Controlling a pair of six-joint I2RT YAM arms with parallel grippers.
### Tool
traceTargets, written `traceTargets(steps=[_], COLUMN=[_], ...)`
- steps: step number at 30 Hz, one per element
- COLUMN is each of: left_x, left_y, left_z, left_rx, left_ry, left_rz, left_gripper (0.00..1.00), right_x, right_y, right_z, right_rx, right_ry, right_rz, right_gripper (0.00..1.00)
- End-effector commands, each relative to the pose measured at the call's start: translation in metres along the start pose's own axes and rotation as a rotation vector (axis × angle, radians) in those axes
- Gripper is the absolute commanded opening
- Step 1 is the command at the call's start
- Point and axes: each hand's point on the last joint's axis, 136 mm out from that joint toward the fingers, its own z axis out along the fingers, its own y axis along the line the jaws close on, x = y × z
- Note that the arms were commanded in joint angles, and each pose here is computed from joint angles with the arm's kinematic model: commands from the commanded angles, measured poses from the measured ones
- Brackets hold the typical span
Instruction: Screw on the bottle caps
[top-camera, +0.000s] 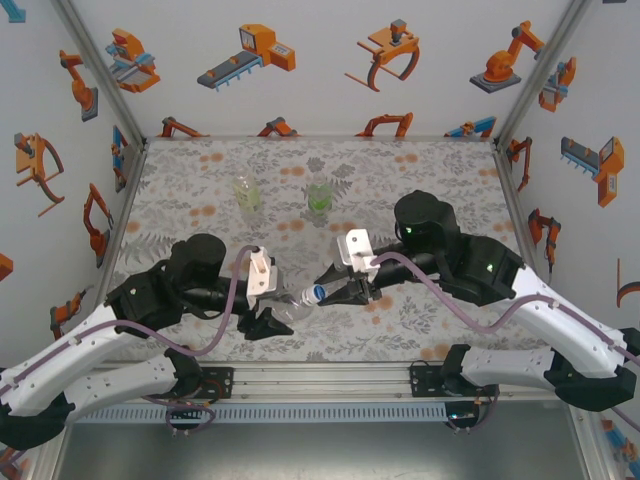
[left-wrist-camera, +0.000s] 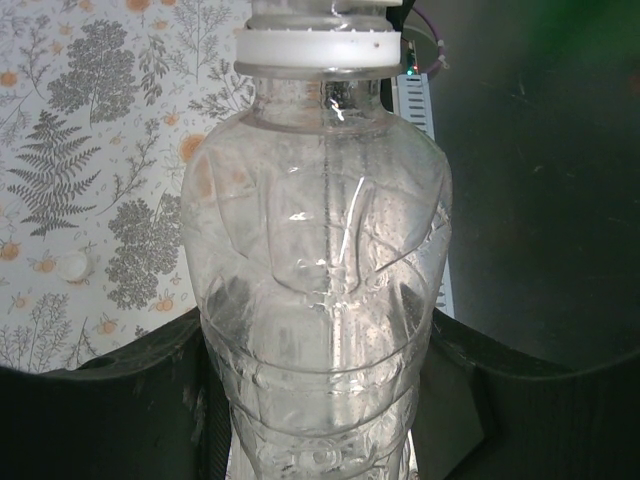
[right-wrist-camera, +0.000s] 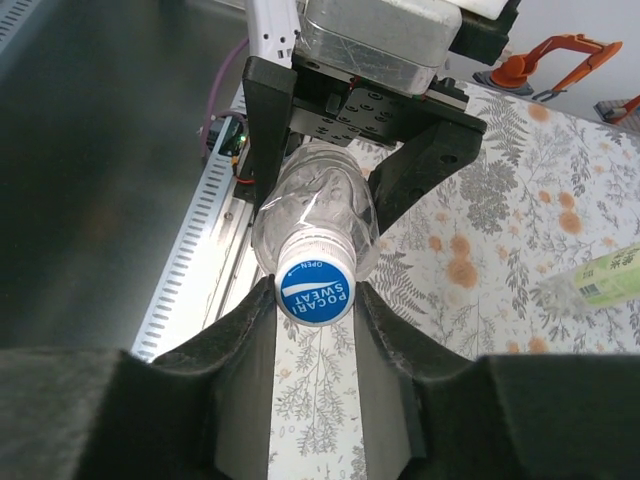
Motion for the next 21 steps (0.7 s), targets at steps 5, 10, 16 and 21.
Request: traceTargets(steps=[5, 10, 16, 21], left_x=[-0.013, -0.008, 0.001, 0.004], left_y=[0.002, 0.017, 0.026, 0.031], left_z=[-0.005, -0.006, -0.003, 0.004], left_rx=[-0.026, -0.113, -0.153, -0.151], left_ry=[-0.037, -0.006, 0.042, 0.064], left_rz=[0.015, 0.023, 0.034, 0.034], left_gripper=[0.00, 0.00, 0.00, 0.00], right_x=[0.000, 0.027, 0.069, 0.115], right_y=[-0.014, -0.056, -0.085, -0.085], right_z=[0.004, 0.004, 0.005, 0.014], right_rx=[0.074, 0.330, 0.553, 0.690], right_ry=[-0.036, -0.073, -0.117, -0.124], right_rz=[0.185, 0.675, 1.376, 1.856], right_gripper=[0.12, 0.01, 0.03, 0.09])
